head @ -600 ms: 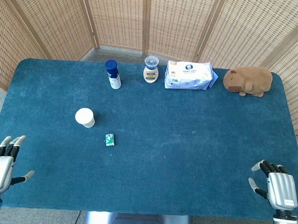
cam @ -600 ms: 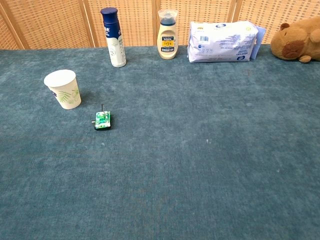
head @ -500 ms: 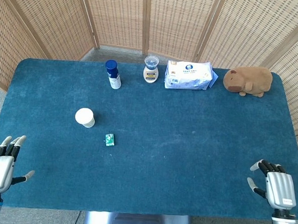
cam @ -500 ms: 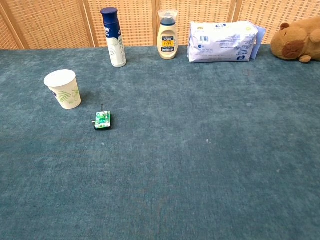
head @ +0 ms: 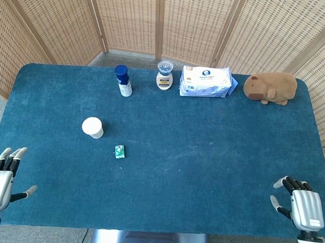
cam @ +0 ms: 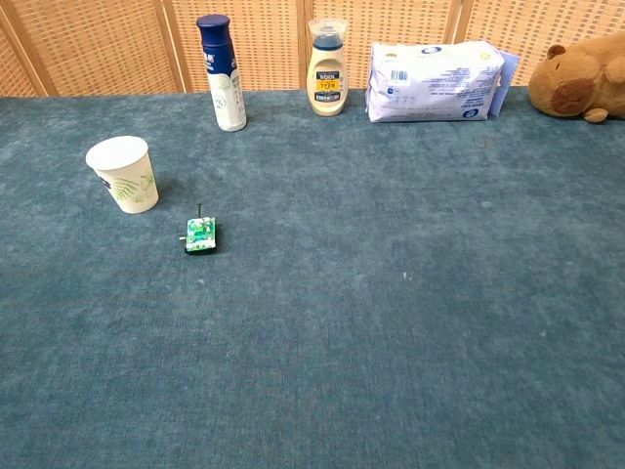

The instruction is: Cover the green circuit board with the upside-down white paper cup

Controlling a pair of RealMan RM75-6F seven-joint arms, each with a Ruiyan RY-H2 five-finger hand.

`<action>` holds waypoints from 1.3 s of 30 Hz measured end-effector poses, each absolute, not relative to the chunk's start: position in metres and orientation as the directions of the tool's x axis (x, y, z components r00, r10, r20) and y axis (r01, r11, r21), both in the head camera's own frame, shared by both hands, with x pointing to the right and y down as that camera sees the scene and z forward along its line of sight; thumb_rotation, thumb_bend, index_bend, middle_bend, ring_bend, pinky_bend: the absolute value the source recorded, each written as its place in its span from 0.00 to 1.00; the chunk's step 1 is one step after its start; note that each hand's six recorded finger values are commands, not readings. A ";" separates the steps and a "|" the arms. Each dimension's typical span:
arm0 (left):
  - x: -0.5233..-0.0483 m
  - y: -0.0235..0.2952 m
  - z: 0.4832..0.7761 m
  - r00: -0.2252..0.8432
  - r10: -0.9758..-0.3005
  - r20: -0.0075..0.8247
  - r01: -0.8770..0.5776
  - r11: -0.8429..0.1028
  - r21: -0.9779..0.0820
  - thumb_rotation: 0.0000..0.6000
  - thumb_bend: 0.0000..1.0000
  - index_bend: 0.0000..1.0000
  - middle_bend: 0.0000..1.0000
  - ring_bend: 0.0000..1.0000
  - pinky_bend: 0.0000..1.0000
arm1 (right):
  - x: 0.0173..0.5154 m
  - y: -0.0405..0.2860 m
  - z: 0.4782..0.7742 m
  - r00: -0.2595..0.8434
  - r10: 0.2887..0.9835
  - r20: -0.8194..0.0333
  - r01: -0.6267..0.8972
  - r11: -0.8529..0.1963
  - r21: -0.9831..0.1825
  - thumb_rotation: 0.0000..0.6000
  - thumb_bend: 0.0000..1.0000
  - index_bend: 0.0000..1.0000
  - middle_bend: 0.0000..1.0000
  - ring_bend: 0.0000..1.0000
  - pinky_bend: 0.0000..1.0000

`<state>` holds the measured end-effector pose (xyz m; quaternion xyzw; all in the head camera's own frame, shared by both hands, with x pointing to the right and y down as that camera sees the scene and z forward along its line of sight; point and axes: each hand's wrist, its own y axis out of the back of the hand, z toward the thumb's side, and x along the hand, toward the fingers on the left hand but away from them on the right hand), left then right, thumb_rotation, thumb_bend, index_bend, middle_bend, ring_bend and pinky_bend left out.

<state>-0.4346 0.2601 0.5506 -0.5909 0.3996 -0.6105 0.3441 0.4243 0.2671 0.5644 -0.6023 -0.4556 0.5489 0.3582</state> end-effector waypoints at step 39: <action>-0.324 0.087 0.637 0.162 -0.715 0.680 0.422 -0.573 -0.703 0.86 0.12 0.00 0.02 0.00 0.22 | 0.462 0.282 0.547 -0.115 0.946 -0.305 0.156 -0.286 -0.946 1.00 0.31 0.47 0.44 0.47 0.37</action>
